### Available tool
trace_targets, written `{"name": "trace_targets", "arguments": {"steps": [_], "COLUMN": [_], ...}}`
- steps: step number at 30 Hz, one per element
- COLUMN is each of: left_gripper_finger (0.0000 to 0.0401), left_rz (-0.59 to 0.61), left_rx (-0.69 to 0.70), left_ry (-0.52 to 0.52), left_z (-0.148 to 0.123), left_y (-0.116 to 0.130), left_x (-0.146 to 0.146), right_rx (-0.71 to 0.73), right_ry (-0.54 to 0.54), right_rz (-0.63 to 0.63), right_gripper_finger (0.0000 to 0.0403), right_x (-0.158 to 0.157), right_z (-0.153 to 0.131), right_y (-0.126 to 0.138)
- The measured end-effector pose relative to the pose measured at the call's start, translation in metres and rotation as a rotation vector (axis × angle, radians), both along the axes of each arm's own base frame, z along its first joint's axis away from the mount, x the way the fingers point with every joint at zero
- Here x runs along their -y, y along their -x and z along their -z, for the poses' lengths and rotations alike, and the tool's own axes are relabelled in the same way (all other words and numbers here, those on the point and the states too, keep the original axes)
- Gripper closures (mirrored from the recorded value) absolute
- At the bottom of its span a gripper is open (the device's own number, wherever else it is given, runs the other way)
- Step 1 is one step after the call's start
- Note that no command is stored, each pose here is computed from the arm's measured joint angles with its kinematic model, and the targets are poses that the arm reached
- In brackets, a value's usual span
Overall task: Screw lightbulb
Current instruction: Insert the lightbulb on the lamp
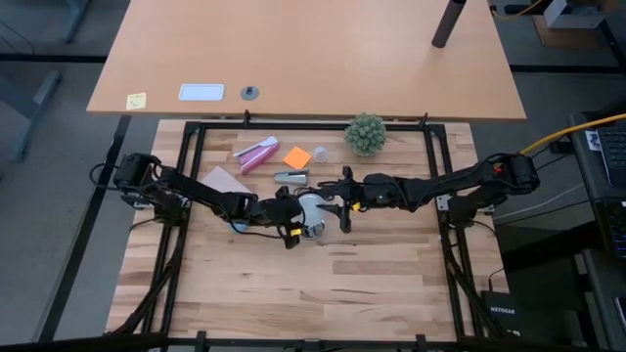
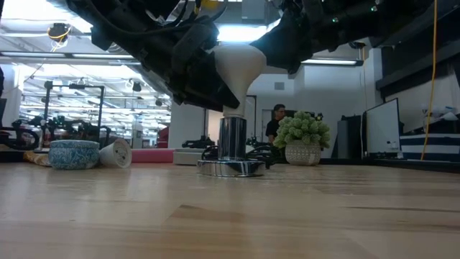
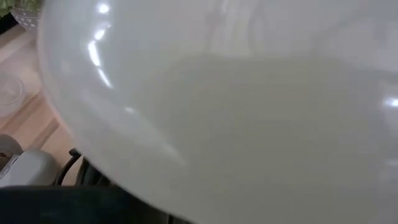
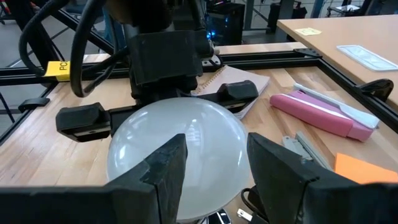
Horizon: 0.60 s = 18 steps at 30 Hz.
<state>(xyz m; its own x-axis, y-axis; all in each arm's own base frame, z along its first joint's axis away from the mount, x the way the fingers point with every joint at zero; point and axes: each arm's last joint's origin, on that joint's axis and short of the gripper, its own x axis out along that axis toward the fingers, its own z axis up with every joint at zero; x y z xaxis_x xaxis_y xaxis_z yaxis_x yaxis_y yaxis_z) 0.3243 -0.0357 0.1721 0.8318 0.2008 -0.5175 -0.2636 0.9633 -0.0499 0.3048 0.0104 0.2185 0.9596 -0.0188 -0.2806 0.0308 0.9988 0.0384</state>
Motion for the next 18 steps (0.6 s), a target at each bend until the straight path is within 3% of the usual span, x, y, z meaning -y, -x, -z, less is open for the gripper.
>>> {"name": "trace_targets", "arguments": {"steps": [18], "left_gripper_finger": [0.0246], "left_rz": [-0.043], "left_rx": [-0.062], "left_ry": [0.059], "left_z": [0.0057], "left_y": [0.0041], "left_x": [-0.0005], "right_rx": [-0.003], "right_ry": [-0.004], "right_rz": [-0.014], "right_gripper_finger": [0.0224], "right_x": [-0.0006], "right_z": [0.0006], "right_y": [0.0]}}
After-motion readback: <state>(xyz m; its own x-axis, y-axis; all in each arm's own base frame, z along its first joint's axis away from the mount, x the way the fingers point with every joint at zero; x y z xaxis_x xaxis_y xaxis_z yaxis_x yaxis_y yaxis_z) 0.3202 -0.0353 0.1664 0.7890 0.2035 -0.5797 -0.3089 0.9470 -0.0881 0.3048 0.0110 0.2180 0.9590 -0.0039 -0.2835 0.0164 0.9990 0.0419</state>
